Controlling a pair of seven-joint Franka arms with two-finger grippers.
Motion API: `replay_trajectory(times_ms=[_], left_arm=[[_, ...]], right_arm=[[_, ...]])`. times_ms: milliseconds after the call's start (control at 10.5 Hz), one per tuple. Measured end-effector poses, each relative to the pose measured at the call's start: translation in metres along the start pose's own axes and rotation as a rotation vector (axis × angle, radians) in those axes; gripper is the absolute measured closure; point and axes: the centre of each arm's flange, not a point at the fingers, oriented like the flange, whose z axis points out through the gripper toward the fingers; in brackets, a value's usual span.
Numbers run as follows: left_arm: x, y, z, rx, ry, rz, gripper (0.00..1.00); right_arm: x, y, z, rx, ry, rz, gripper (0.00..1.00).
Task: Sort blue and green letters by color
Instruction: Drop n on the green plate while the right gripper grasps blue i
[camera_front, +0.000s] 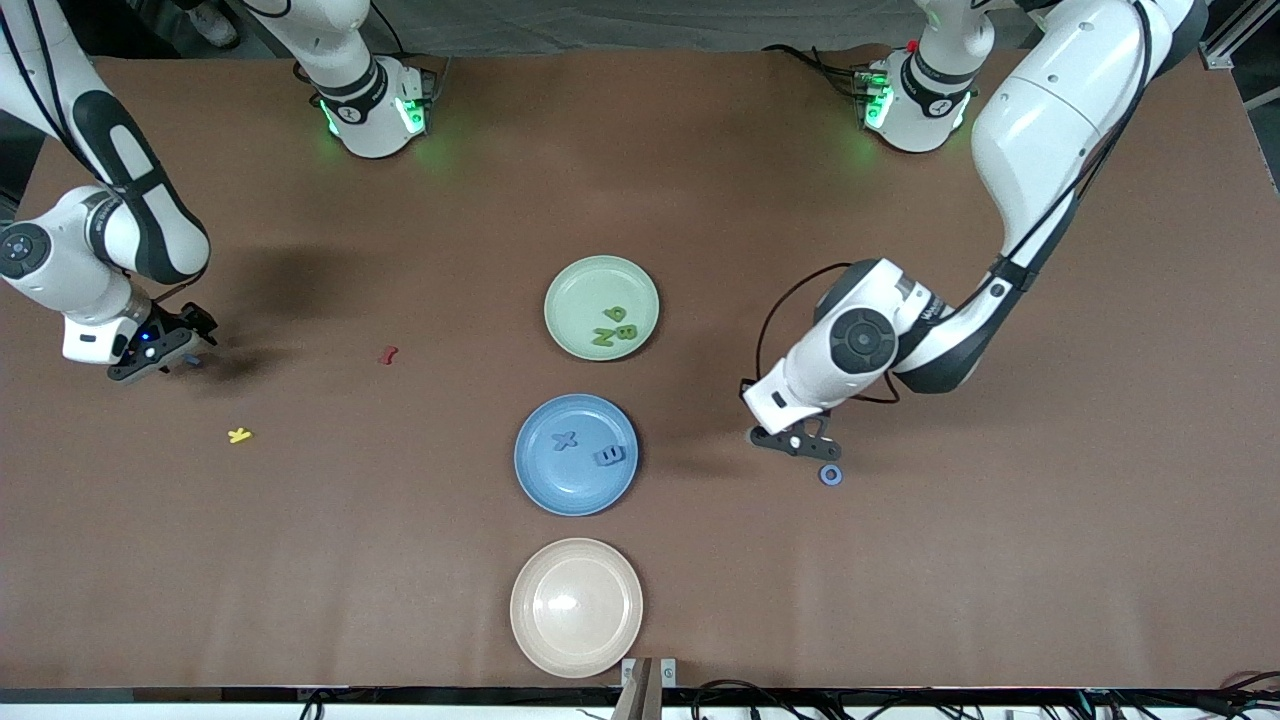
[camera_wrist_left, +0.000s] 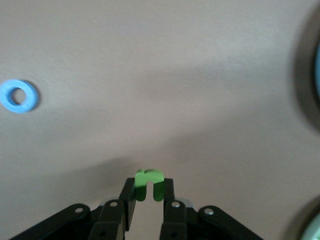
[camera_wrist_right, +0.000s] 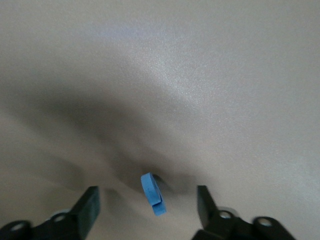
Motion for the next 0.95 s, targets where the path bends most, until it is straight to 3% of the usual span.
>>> replay_trajectory(times_ms=[477,955], left_arm=[[-0.041,0.097,0.005,-0.016,-0.03,-0.141,0.74],[-0.089,0.181,0.014,-0.008,-0.045,-0.24,0.74]], right_arm=[[-0.009,0.001,0.007,0.011,-0.006,0.017,0.88],[0.003,0.005,0.001,-0.006,0.011,0.057,0.9]])
